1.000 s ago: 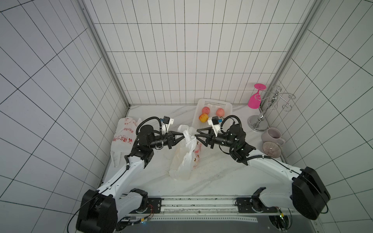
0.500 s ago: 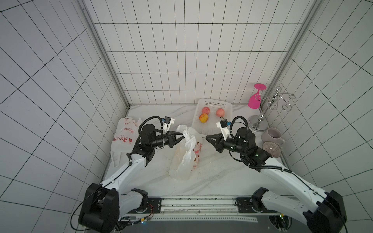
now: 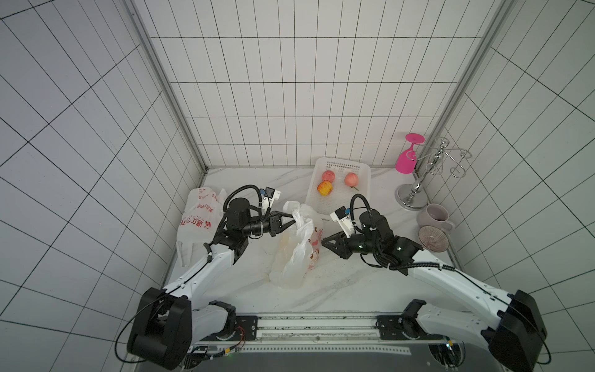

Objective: Place the peach into a plastic bag & tie a knot
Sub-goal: Tie the plastic bag at the center of the board.

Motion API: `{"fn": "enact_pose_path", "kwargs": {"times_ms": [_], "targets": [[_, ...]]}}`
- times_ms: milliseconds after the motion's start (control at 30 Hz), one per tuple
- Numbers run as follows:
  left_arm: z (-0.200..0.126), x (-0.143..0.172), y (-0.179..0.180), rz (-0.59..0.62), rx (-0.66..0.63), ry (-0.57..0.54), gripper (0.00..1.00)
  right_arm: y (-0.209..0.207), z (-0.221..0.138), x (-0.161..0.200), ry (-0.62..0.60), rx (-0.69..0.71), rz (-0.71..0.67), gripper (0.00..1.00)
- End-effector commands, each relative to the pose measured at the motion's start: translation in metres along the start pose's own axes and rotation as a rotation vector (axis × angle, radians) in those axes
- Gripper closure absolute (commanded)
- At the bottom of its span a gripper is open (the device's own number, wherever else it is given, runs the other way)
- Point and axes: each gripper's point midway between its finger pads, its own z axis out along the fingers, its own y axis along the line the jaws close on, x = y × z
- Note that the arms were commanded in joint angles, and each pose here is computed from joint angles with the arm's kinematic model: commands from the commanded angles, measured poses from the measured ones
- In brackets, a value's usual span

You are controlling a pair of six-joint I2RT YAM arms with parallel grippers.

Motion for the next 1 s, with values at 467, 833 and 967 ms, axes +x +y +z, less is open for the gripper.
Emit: {"fn": "enact_pose_path", "kwargs": {"times_ms": [467,833,967], "targets": [[0.021,0.002,-0.019,0.023,0.064,0.044,1.0,0.075,-0.01,-0.099,-0.194,-0.196,-0.128,0.64],[0.027,0.001,-0.028,0.031,0.094,0.052,1.0,0.074,0.01,-0.1,-0.161,-0.192,-0.13,0.55],[0.028,0.002,-0.028,0.031,0.097,0.054,1.0,0.073,0.01,-0.101,-0.166,-0.179,-0.126,0.55]]}}
